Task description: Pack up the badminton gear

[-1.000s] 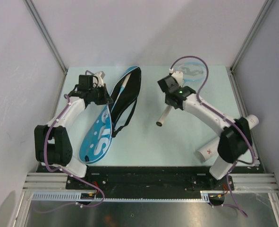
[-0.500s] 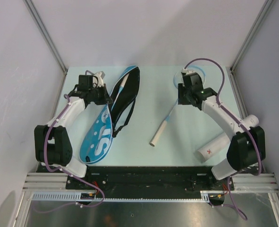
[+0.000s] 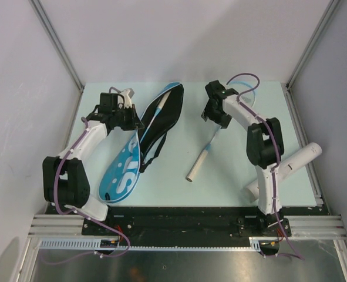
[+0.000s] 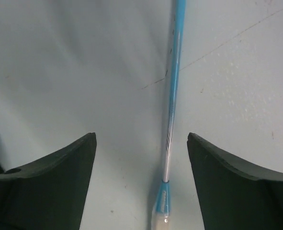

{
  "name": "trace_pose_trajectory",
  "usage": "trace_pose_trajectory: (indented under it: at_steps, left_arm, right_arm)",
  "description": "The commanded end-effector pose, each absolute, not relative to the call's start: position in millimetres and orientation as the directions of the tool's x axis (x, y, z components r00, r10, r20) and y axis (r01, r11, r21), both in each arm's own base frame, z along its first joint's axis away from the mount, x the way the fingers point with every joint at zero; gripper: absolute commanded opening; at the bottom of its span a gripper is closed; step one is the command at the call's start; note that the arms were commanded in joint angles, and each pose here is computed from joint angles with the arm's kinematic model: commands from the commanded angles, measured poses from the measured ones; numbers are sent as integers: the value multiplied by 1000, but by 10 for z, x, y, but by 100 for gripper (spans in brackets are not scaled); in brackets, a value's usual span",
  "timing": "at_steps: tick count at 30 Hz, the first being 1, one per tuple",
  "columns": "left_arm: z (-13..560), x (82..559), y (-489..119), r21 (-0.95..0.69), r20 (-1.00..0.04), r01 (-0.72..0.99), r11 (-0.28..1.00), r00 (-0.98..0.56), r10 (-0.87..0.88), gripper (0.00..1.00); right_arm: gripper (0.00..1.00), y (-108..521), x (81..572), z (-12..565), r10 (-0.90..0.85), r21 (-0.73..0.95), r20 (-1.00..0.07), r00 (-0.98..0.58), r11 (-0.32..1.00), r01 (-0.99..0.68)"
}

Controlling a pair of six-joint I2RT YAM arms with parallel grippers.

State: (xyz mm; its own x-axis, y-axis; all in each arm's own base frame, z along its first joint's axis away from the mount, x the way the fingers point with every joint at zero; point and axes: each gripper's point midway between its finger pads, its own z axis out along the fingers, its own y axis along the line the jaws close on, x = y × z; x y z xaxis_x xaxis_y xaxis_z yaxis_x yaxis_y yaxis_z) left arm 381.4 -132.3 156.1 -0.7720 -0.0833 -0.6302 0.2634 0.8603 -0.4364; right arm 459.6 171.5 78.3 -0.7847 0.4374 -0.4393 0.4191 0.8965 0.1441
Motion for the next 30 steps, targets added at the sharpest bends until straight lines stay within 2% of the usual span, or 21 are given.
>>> trace_pose_trajectory:
  at_steps: [1,2,8,14,17,18,19,21,22,25,26,28,29,30]
  left_arm:
    - [2015,3878,-1436,-443,-729,361,821,-678,-96,0]
    - [2021,3873,-1443,-443,-730,363,819,-677,-95,0]
    - [2027,3872,-1473,-459,-725,368,809,-681,-102,0]
    - [2026,3861,-1488,-466,-723,372,802,-684,-103,1]
    - [2039,3865,-1480,-463,-727,374,804,-679,-103,0]
    - [2045,3864,-1477,-461,-729,375,804,-676,-103,0]
    - [2034,3868,-1468,-457,-729,371,808,-677,-102,0]
    - [2033,3870,-1462,-453,-732,372,810,-674,-100,0]
    - [2018,3868,-1459,-453,-729,370,811,-677,-98,0]
    - [2030,3882,-1448,-445,-736,370,816,-670,-97,0]
    - [2018,3888,-1438,-442,-735,364,820,-671,-98,1]
    - [1992,3896,-1423,-441,-731,358,823,-675,-98,1]
    - [1997,3897,-1419,-439,-733,357,824,-673,-99,0]
    - [1990,3904,-1416,-436,-734,359,826,-673,-95,0]
  right_arm:
    - [73,1582,4436,590,516,6,-398,-759,828,560]
    - [68,1570,4429,540,522,-2,-393,-757,823,568]
    - [66,1553,4411,272,528,5,-372,-763,823,568]
    - [54,1517,4453,71,535,-4,-361,-763,818,576]
    - [42,1522,4402,-67,550,-5,-324,-770,813,582]
    - [31,1506,4382,-107,560,-3,-307,-770,808,589]
    - [25,1521,4348,-156,569,1,-285,-772,805,593]
    - [0,1489,4336,-152,571,1,-283,-770,803,595]
    - [0,1462,4302,-142,562,-9,-290,-774,807,590]
    - [0,1427,4331,178,505,9,-381,-774,840,543]
    - [0,1481,4418,493,480,73,-445,-756,861,504]
    - [0,1650,4441,754,349,128,-499,-793,935,332]
    - [0,1687,4440,1163,340,178,-561,-755,940,291]
    - [0,1687,4432,1333,318,183,-599,-735,948,261]
